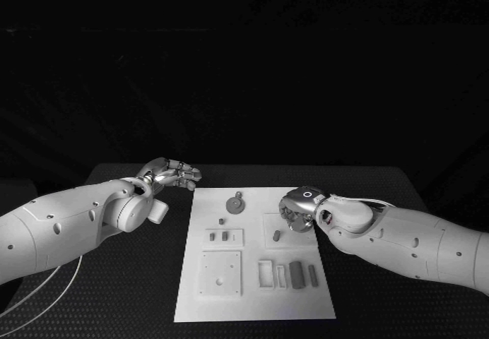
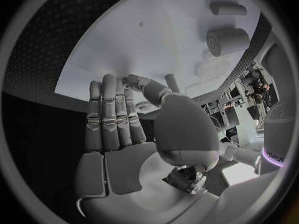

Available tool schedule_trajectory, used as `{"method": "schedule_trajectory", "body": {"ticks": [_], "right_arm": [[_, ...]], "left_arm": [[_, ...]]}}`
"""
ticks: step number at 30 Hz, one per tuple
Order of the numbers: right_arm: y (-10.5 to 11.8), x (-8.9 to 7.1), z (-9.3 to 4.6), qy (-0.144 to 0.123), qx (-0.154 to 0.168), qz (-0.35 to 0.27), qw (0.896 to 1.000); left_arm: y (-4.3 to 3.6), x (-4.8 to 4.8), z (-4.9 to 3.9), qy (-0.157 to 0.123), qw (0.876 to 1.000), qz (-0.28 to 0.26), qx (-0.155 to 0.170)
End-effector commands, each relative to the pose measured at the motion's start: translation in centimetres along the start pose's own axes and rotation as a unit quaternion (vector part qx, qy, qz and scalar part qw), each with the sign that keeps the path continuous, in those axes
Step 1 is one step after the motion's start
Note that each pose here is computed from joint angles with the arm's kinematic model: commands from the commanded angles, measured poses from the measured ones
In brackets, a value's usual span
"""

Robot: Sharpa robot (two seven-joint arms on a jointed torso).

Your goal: Assemble the parts on the task board

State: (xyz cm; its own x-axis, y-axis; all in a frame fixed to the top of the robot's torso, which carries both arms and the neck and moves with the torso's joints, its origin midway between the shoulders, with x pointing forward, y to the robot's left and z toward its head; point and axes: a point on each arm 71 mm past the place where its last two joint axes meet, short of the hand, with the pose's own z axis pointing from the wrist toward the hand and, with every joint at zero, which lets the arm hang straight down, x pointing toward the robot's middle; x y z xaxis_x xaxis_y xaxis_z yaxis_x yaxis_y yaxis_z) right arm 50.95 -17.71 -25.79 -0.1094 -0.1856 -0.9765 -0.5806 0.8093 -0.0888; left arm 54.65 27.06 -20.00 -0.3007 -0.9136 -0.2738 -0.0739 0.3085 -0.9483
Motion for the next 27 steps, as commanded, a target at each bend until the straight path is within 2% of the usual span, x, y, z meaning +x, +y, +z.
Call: {"method": "schedule_trajectory", "body": {"ticks": [1,10,14,20,27], "right_arm": [[-0.4,1.8,-0.6,0.039,0.015,-0.015,0.999],[-0.4,1.6,-0.7,0.027,0.014,-0.005,1.000],[-0.6,1.4,-0.8,0.013,0.016,0.004,1.000],[-0.9,1.3,-1.1,0.011,0.019,0.014,1.000],[-1.2,0.2,-1.0,0.010,0.019,0.028,0.999]], "left_arm": [[-0.28,0.20,0.13,0.005,1.000,-0.004,0.006],[-0.21,0.00,0.18,0.002,1.000,-0.003,0.005],[-0.16,-0.05,0.23,0.002,1.000,-0.003,0.002],[-0.05,-0.31,0.30,0.001,1.000,-0.002,0.000],[-0.02,-0.41,0.37,-0.001,1.000,-0.002,-0.001]]}}
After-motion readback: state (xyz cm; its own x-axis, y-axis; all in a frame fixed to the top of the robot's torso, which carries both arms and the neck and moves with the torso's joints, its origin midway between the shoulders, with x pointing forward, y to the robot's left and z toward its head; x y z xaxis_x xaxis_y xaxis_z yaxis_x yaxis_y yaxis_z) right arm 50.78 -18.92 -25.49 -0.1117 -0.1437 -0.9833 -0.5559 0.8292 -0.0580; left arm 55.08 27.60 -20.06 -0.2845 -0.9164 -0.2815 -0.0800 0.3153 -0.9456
